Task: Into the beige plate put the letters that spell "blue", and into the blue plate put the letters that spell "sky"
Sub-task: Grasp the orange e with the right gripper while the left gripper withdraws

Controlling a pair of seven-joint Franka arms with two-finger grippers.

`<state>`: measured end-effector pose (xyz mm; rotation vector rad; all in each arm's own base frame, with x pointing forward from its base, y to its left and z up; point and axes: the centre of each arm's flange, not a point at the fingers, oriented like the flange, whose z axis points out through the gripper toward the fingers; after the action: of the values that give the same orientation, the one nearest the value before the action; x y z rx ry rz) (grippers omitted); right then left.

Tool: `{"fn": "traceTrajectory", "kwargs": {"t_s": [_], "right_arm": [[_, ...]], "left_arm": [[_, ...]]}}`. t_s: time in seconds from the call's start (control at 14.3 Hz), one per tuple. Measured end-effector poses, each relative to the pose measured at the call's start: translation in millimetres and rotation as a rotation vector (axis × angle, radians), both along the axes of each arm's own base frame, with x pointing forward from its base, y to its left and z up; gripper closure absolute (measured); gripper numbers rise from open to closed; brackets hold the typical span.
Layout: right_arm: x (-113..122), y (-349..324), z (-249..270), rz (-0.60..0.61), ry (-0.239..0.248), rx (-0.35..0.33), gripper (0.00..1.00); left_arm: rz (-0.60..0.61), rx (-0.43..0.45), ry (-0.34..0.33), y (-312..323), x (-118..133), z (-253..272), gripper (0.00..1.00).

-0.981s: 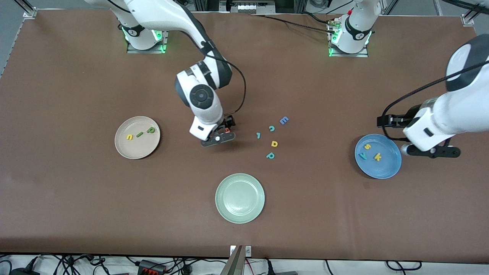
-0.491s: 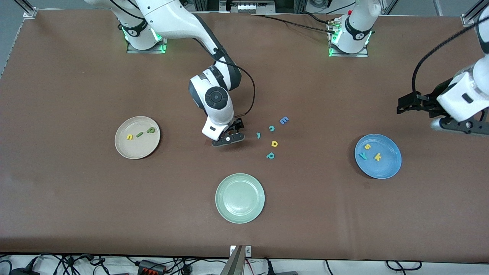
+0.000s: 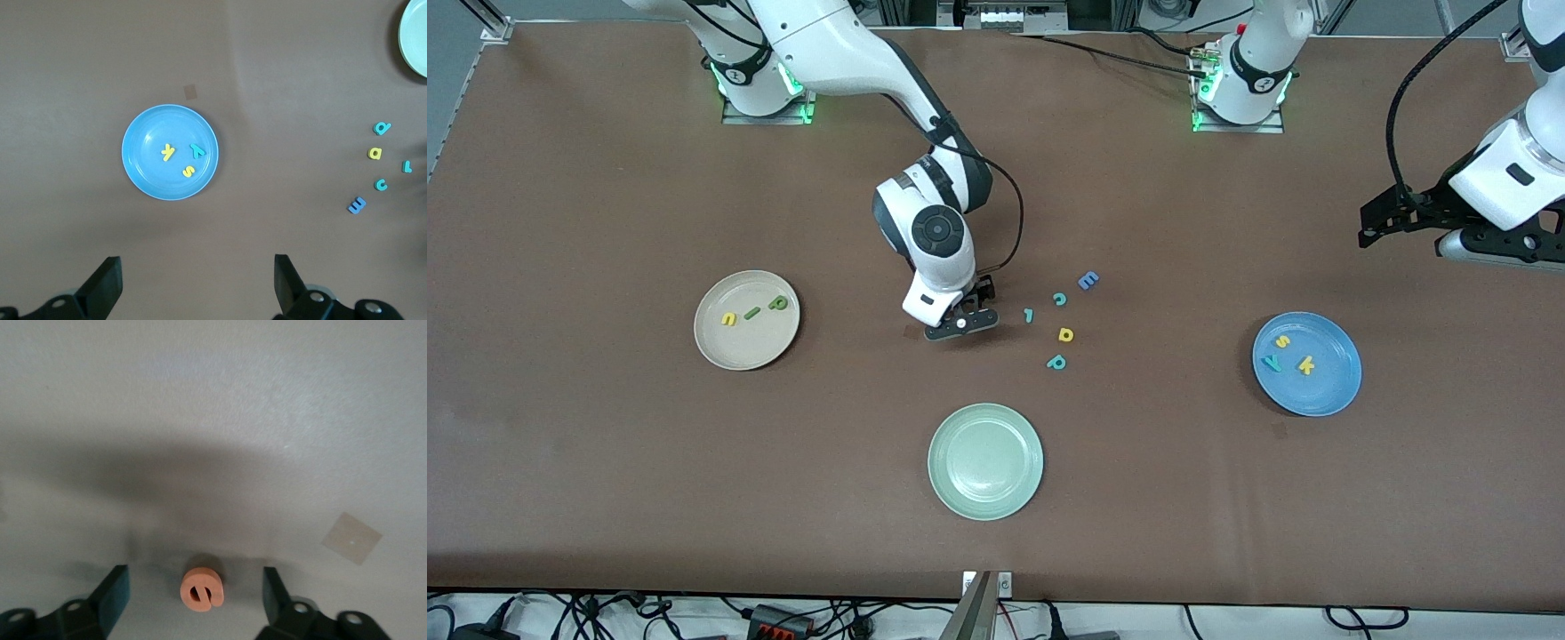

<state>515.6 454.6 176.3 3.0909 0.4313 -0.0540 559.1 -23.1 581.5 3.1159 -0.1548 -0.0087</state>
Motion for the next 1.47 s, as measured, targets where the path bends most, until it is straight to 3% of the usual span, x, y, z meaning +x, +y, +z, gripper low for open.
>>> {"fn": "traceTrajectory", "kwargs": {"t_s": [0.14,0.21,0.35,0.49,0.98,1.47], "right_arm": [[-1.6,0.8,-3.1,0.001,0.003,-0.004,0.36],[-1.4,0.7,-3.0,0.001,0.002,-0.004,0.36],[-0.3,1.8,-0.9,0.001,-0.001,-0.001,0.49],[0.0,2.0,-0.3,0.0,-0.001,0.0,0.56],[-1.3,-2.3,-0.5,-0.005,0.044,-0.035,0.56],[1.9,-1.8,3.0,-0.02,0.037,-0.032,0.56]], "left_arm": [[-0.003,0.0,0.002,-1.3,-0.2,3.0,0.0],[-0.003,0.0,0.002,-1.4,-0.3,3.5,0.0],[-0.007,0.0,0.001,-3.2,-0.3,4.1,0.0],[-0.011,0.0,0.001,-5.5,-0.3,4.4,0.0],[-0.012,0.0,0.002,-6.1,0.1,3.8,0.0],[-0.009,0.0,0.003,-4.2,0.6,3.0,0.0]]}}
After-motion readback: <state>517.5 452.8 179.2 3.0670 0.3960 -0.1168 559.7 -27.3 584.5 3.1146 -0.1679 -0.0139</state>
